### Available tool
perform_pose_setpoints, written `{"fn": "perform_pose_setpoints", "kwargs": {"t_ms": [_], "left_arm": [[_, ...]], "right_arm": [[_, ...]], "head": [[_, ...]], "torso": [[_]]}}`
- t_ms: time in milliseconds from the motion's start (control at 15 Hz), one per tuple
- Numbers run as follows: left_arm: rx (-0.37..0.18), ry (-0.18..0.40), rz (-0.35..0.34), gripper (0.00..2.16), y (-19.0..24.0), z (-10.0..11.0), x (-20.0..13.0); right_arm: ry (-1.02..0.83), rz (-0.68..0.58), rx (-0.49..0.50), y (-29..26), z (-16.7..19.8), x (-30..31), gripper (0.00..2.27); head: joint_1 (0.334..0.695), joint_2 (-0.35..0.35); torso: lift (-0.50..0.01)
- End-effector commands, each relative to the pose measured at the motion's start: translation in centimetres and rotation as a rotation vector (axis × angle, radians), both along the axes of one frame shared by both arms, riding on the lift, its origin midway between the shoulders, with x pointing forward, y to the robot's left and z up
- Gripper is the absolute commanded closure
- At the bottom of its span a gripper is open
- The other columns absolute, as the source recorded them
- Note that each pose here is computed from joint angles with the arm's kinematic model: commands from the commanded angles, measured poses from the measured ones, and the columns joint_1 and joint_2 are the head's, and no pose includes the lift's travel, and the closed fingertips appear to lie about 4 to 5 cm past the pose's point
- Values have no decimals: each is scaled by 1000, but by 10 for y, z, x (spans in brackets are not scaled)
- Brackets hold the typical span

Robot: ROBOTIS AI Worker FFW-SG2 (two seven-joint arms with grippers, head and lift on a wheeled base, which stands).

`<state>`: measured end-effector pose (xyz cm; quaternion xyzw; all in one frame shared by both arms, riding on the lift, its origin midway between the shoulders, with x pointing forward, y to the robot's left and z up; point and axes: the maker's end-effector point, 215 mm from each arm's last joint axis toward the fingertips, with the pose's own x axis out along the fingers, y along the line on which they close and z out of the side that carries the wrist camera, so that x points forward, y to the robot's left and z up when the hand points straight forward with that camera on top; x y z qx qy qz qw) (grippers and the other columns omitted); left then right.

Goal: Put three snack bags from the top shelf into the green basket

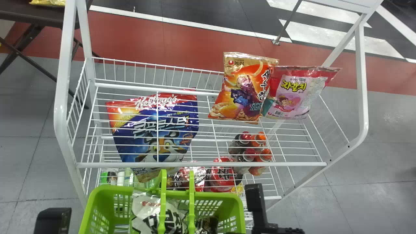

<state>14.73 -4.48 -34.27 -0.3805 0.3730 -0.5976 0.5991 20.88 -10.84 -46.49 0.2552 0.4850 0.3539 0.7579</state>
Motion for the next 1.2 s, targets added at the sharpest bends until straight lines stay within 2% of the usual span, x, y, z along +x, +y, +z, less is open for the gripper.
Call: {"fn": "perform_pose_setpoints", "kwargs": {"t_ms": [0,267,400,667,800,867,1133], "left_arm": [[0,-1,0,1575,0,0,0],[0,-2,0,1575,0,0,1],[1,-2,1,1575,0,0,1],[-3,1,-6,1575,-2,0,-1],[1,2,-5,1575,-2,-1,-1],[2,3,-4,1575,-2,-2,-2],[11,7,-10,1575,-5,-5,-2]], "right_arm": [[69,14,-36,-21,17,-21,56],[9,-36,-101,-59,50,-10,63],[-101,-95,-116,-77,70,19,66],[-605,-253,-102,-110,155,125,70],[-849,-368,-152,-138,194,168,70],[-928,-422,-193,-150,203,185,70],[-961,-547,-376,-182,173,257,70]], "head": [[695,-350],[695,-350],[695,-350],[695,-350],[695,-350],[695,-350],[695,-350]], "torso": [[-46],[-46],[-46],[-46],[-46],[-46],[-46]]}}
